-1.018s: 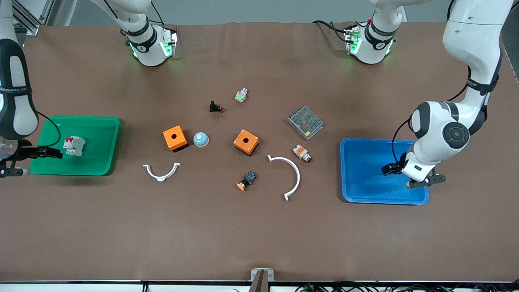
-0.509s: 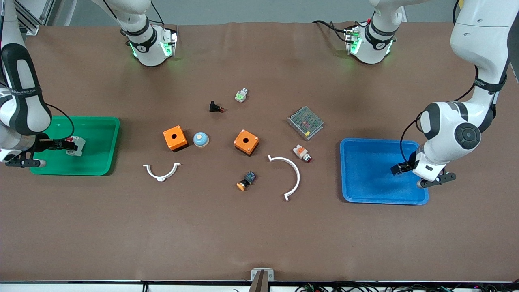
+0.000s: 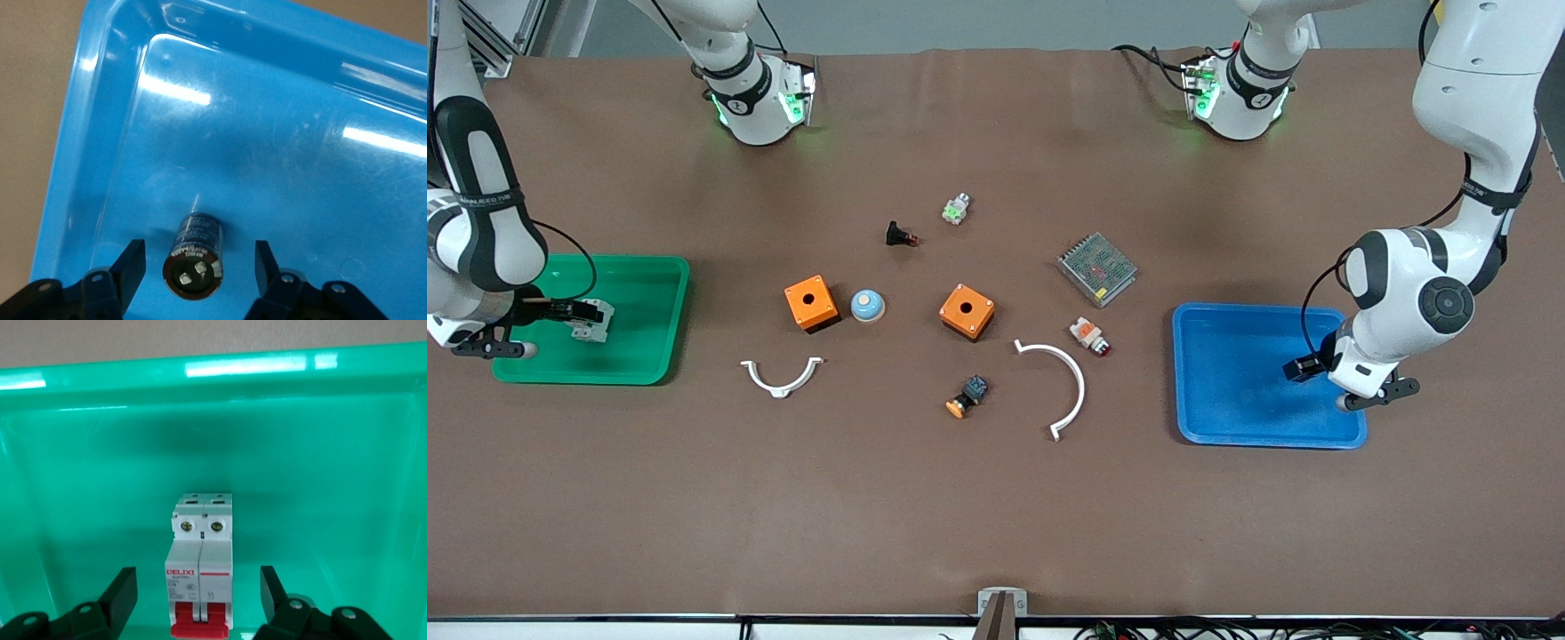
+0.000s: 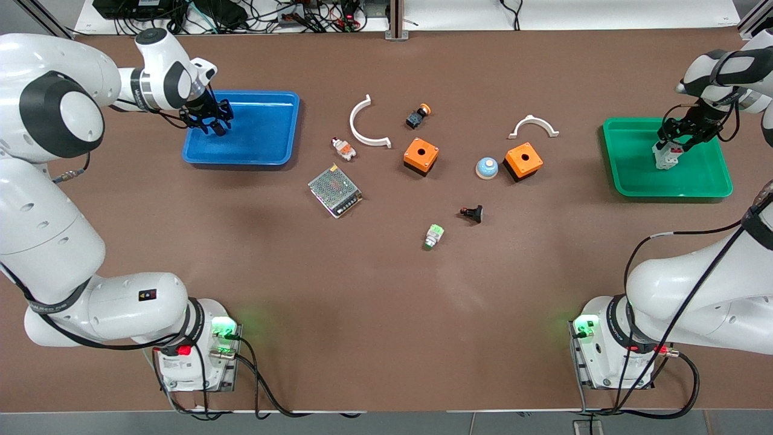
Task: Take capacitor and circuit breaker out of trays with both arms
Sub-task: 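Grasp the capacitor with the left gripper while the right gripper grasps the breaker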
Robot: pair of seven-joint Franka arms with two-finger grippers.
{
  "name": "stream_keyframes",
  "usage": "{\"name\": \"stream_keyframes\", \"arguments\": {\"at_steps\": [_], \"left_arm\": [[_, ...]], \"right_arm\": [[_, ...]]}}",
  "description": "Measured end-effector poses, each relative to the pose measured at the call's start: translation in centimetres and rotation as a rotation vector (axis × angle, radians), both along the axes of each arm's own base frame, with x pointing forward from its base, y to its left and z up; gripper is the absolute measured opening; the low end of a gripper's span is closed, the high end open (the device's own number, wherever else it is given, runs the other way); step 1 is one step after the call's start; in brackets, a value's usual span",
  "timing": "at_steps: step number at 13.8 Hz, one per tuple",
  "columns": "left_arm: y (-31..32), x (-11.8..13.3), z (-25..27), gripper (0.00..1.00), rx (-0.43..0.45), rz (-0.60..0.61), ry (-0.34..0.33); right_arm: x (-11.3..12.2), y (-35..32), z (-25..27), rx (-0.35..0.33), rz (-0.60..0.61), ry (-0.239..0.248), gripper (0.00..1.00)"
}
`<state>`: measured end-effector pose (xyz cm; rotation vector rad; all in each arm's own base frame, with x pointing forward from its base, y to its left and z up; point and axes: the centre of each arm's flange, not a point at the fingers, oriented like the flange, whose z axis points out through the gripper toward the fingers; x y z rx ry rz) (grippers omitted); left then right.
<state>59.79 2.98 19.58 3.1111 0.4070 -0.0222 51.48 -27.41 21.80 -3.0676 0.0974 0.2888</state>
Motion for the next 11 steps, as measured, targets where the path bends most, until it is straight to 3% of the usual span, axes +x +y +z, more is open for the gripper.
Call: {"name": "stream_keyframes", "arguments": {"at_steps": [2,4,6,11], "left_arm": [[-0.1,0.0,-0.1,0.56,0.0,0.0,0.001],[-0.1,0.0,-0.1,0.53,-0.001,0.001,0.002],[-0.1,0.0,-0.1,0.33,-0.001,0.001,0.002],[-0.1,0.2,0.4,0.34,0.0,0.001,-0.004]], "right_arm": [[-0.1,-0.1,0.0,0.0,-0.002,0.0,0.64],[-0.1,-0.1,0.0,0.0,-0.003,0.0,0.41],[-0.1,-0.1,0.1,0.001,-0.004,0.0,0.4],[0.9,0.3,3.1,0.016,0.008,0.01,0.4]]}}
